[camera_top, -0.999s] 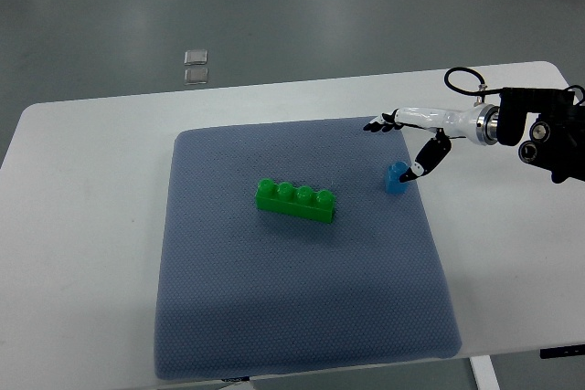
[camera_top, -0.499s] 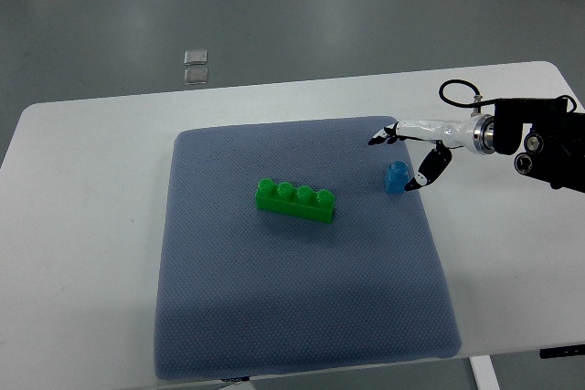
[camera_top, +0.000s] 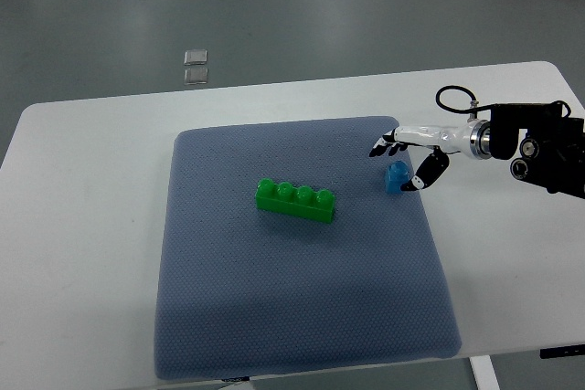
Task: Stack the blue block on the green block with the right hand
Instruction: 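Close the right hand fingers around the blue block, then lift the blue block and carry it over the green block, then lower the blue block and press it onto the green block's studs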
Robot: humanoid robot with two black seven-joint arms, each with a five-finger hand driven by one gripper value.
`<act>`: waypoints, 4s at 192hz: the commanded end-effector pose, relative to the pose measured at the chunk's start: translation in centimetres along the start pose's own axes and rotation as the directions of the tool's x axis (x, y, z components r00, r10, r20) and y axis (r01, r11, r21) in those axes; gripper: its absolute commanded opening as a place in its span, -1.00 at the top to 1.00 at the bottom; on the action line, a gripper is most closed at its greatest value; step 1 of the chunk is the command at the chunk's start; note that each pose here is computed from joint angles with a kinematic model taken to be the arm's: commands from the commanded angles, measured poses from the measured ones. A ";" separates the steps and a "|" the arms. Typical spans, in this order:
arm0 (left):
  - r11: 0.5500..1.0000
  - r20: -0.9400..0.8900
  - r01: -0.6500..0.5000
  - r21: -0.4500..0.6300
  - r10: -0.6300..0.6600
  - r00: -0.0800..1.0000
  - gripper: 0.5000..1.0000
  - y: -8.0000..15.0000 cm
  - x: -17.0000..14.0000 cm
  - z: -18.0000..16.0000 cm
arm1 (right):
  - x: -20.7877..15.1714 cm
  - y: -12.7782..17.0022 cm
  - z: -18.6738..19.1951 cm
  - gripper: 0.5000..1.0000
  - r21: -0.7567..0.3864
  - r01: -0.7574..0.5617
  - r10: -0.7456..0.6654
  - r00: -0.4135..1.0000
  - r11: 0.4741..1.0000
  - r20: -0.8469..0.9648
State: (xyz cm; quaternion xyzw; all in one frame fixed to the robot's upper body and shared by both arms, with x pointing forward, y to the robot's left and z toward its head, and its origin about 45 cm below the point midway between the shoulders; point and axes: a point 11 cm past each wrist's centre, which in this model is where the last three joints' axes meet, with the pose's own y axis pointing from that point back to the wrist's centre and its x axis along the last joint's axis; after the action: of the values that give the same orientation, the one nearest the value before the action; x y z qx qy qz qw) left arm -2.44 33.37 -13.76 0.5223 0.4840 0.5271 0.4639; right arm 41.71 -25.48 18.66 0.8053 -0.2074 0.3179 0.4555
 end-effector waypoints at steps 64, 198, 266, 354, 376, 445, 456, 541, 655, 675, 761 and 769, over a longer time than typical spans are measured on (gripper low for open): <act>1.000 0.000 0.000 0.000 0.000 1.000 -1.00 0.0 0.0 0.0 | -0.5 0.0 0.8 -0.06 -0.021 -0.006 0.006 1.000 1.000 -0.015; 1.000 0.000 0.001 0.000 -0.001 1.000 -1.00 0.0 0.0 0.0 | -0.2 0.2 1.2 0.36 -0.033 -0.008 0.006 0.999 0.999 -0.035; 1.000 0.000 0.001 0.000 -0.001 1.000 -1.00 0.0 0.0 0.0 | -0.6 0.1 1.2 0.63 -0.032 0.002 -0.003 0.999 0.999 -0.045; 1.000 0.000 0.000 0.000 0.000 1.000 -1.00 0.0 0.0 0.0 | 2.5 0.4 -0.8 1.00 0.045 -0.073 0.077 0.993 0.996 -0.088; 1.000 0.000 0.001 0.000 -0.001 1.000 -1.00 0.0 0.0 0.0 | 4.2 0.6 -2.1 1.00 0.098 -0.112 0.123 0.985 0.989 -0.117; 1.000 0.000 0.000 0.000 0.000 1.000 -1.00 0.0 0.0 0.0 | 4.7 -0.7 -8.9 1.00 0.373 -0.024 0.136 0.951 0.927 -0.277; 1.000 0.000 0.000 0.000 0.000 1.000 -1.00 0.0 0.0 0.0 | 4.2 -1.0 -9.8 1.00 0.408 -0.001 0.130 0.949 0.913 -0.287; 1.000 0.000 0.001 0.000 -0.001 1.000 -1.00 0.0 0.0 0.0 | 2.0 -2.6 -13.2 1.00 0.496 0.105 0.094 0.928 0.862 -0.361; 1.000 0.000 0.001 0.000 -0.001 1.000 -1.00 0.0 0.0 0.0 | 1.9 -3.7 -12.7 1.00 0.453 0.129 0.087 0.900 0.882 -0.426; 1.000 0.000 0.000 0.000 0.000 1.000 -1.00 0.0 0.0 0.0 | 2.1 -3.5 -12.4 1.00 0.445 0.129 0.083 0.901 0.886 -0.426; 1.000 0.000 0.000 0.000 0.000 1.000 -1.00 0.0 0.0 0.0 | 1.0 -3.8 -11.8 1.00 0.418 0.166 0.044 0.892 0.893 -0.449; 1.000 0.000 0.001 0.000 -0.001 1.000 -1.00 0.0 0.0 0.0 | 1.0 -3.8 -11.9 1.00 0.419 0.165 0.045 0.892 0.893 -0.449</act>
State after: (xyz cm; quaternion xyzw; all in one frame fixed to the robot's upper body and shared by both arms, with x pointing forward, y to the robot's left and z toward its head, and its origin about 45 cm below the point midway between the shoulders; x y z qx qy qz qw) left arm -2.44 33.37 -13.76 0.5222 0.4840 0.5270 0.4640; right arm 41.02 -13.43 21.83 0.8000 0.0060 0.5187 0.3015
